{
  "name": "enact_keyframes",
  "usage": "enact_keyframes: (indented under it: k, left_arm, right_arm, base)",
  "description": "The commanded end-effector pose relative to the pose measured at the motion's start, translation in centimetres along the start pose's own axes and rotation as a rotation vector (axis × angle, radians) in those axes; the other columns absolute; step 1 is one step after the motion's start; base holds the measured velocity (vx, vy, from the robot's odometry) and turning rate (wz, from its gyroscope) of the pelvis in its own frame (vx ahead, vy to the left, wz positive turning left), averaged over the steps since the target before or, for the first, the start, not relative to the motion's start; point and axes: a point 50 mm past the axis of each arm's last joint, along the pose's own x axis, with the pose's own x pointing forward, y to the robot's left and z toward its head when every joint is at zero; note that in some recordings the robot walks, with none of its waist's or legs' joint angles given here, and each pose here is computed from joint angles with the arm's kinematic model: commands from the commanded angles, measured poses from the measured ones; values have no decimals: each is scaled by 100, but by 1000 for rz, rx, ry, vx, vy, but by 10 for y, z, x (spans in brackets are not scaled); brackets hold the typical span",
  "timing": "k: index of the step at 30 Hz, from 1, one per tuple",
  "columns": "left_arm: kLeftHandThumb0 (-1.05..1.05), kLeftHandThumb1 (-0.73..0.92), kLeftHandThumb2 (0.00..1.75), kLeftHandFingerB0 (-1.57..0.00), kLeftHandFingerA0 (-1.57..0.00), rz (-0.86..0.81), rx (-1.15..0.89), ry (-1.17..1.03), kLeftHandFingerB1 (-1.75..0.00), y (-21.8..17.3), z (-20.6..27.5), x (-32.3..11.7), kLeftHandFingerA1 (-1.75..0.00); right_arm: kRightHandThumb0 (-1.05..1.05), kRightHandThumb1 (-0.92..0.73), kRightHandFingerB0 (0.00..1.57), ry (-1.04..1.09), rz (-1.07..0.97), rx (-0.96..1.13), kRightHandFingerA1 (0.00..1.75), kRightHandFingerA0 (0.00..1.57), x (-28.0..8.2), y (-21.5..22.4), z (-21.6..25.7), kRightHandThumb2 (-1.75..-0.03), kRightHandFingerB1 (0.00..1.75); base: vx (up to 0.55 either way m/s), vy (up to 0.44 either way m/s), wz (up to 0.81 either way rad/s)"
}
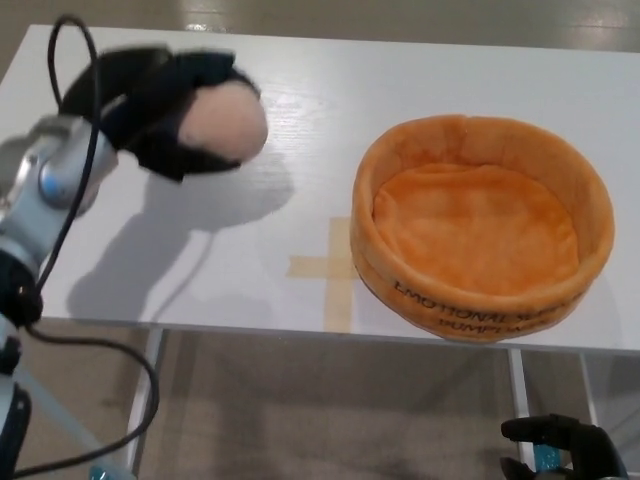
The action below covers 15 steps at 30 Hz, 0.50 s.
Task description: Use the left hand to pick up the pink round toy on the left and place it inside the orange plate on the desk.
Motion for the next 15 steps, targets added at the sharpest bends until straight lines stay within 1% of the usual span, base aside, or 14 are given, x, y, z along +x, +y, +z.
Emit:
enact_keyframes:
  k: [1,3,4,5,6,7,8,9,10,11,12,15]
  left_arm:
    - [-27,72,62,-74,-72,26,53,-89,-103,19,36,29,-162]
    - [-27,72,62,-74,-72,24,59,-97,-103,21,41,33,-162]
    - [-32,68,64,-88,-76,22,64,-123,-56,19,50,38,-158]
    - [-32,68,64,-88,-76,19,72,-156,-56,15,62,44,-158]
    - [-30,72,61,-77,-74,12,78,-165,-85,14,66,46,-162]
    - [-30,72,61,-77,-74,7,82,-166,-85,13,68,47,-162]
    - [-39,60,73,-85,-89,2,79,-176,-101,11,73,50,-149]
    - [-39,60,73,-85,-89,2,79,-176,-101,11,73,50,-149]
    - [-23,74,62,-72,-73,-14,76,-193,-124,5,86,57,-164]
    - [-23,74,62,-72,-73,-18,76,-197,-124,4,89,58,-164]
    - [-23,74,61,-65,-71,-22,73,-201,-136,3,92,59,-166]
    - [-24,75,62,-64,-71,-32,61,-218,-138,0,102,64,-165]
  right_arm:
    - [-22,-43,62,19,13,5,92,75,-1,1,-5,-82,80]
    - [-22,-43,62,19,14,10,92,75,-1,2,-4,-82,80]
    - [-23,-43,63,15,13,7,92,76,-1,3,-3,-82,80]
    - [-23,-43,63,12,11,4,92,76,-1,3,-3,-82,80]
    - [-23,-43,63,12,10,2,91,74,-1,3,-3,-82,80]
    - [-23,-43,63,13,10,1,91,74,-1,3,-3,-82,80]
    - [-23,-43,62,14,12,-2,90,72,-1,3,-3,-83,79]
    - [-23,-43,62,14,12,-2,90,72,-1,3,-3,-83,79]
    - [-23,-43,62,15,16,10,92,75,-1,5,-3,-82,80]
    - [-23,-43,62,15,18,14,92,75,-1,5,-3,-82,80]
    - [-23,-43,63,13,18,13,93,75,-1,5,-3,-82,80]
    - [-22,-44,61,9,21,7,91,73,-1,6,-2,-83,79]
  base:
    - [0,0,0]
    - [0,0,0]
    - [0,0,0]
    - [0,0,0]
    - [0,0,0]
    - [0,0,0]
    - [0,0,0]
    - [0,0,0]
    - [0,0,0]
    - [0,0,0]
    - [0,0,0]
    - [0,0,0]
